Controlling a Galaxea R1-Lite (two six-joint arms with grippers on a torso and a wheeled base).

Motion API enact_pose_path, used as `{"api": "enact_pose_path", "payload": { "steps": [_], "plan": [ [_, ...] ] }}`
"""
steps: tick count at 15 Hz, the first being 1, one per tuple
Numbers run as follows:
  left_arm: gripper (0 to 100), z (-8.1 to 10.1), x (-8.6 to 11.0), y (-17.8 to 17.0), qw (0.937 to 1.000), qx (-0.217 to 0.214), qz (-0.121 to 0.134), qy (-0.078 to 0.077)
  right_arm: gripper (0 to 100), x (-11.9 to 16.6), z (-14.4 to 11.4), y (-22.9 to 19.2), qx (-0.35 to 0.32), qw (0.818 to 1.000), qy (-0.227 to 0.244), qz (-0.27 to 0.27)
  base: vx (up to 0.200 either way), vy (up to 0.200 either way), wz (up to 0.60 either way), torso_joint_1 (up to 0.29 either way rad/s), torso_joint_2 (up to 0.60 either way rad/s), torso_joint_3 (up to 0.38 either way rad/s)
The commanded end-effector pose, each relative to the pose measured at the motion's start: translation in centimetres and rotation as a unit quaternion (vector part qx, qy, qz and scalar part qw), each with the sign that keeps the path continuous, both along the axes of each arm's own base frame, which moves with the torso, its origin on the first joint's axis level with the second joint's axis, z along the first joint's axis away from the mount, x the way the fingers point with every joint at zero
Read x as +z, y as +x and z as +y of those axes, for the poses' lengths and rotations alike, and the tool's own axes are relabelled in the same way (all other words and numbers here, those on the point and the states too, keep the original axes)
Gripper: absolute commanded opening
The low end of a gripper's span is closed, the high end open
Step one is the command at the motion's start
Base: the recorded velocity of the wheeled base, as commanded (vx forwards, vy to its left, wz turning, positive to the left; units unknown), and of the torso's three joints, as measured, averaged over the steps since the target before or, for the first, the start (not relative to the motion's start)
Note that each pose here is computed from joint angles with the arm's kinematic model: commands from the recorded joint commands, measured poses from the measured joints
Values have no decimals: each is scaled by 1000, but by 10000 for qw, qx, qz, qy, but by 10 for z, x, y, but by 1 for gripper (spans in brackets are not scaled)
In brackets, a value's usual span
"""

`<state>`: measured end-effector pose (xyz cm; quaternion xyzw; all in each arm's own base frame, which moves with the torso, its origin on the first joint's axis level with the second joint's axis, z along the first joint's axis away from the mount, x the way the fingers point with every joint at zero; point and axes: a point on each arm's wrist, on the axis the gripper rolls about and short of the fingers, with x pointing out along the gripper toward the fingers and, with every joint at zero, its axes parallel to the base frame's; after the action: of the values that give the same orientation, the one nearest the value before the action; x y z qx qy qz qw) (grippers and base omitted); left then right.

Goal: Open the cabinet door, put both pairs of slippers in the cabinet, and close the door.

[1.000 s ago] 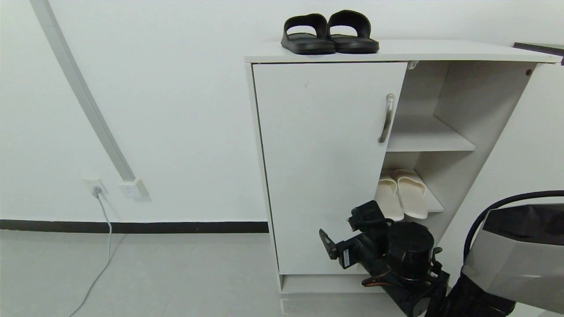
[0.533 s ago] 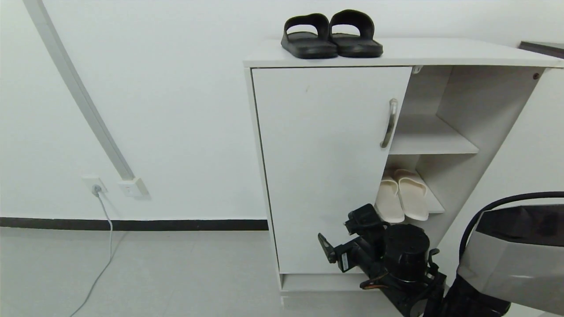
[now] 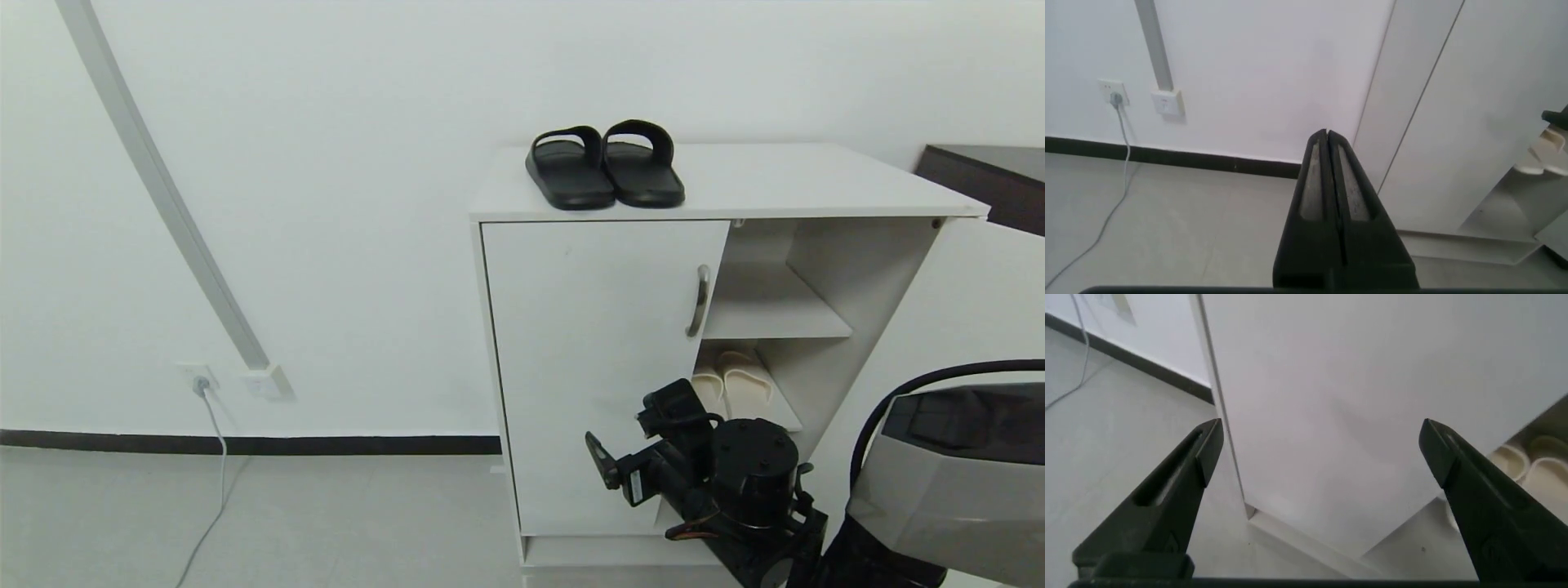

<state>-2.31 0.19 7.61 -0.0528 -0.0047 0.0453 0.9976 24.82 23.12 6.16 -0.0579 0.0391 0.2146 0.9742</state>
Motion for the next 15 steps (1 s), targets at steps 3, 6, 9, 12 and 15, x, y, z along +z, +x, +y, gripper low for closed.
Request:
{"api": "enact_pose_path", "payload": {
  "steps": [3, 6, 9, 12, 15],
  "plan": [
    [0, 0, 0, 0, 10000, 5, 8, -2, 100, -2, 0, 0, -5, 10000, -25, 20, 0, 0, 0, 152, -471, -321],
    [0, 0, 0, 0, 10000, 5, 8, -2, 100, -2, 0, 0, -5, 10000, -30, 26, 0, 0, 0, 163, -484, -313],
    [0, 0, 0, 0, 10000, 5, 8, -2, 100, -2, 0, 0, -5, 10000, -25, 20, 0, 0, 0, 181, -497, -310],
    [0, 0, 0, 0, 10000, 5, 8, -2, 100, -2, 0, 0, 2, 10000, -30, 25, 0, 0, 0, 206, -520, -315],
    [0, 0, 0, 0, 10000, 13, 8, -2, 100, -2, 1, 0, 11, 10000, -37, 22, 0, 0, 0, 224, -538, -312]
  ]
}}
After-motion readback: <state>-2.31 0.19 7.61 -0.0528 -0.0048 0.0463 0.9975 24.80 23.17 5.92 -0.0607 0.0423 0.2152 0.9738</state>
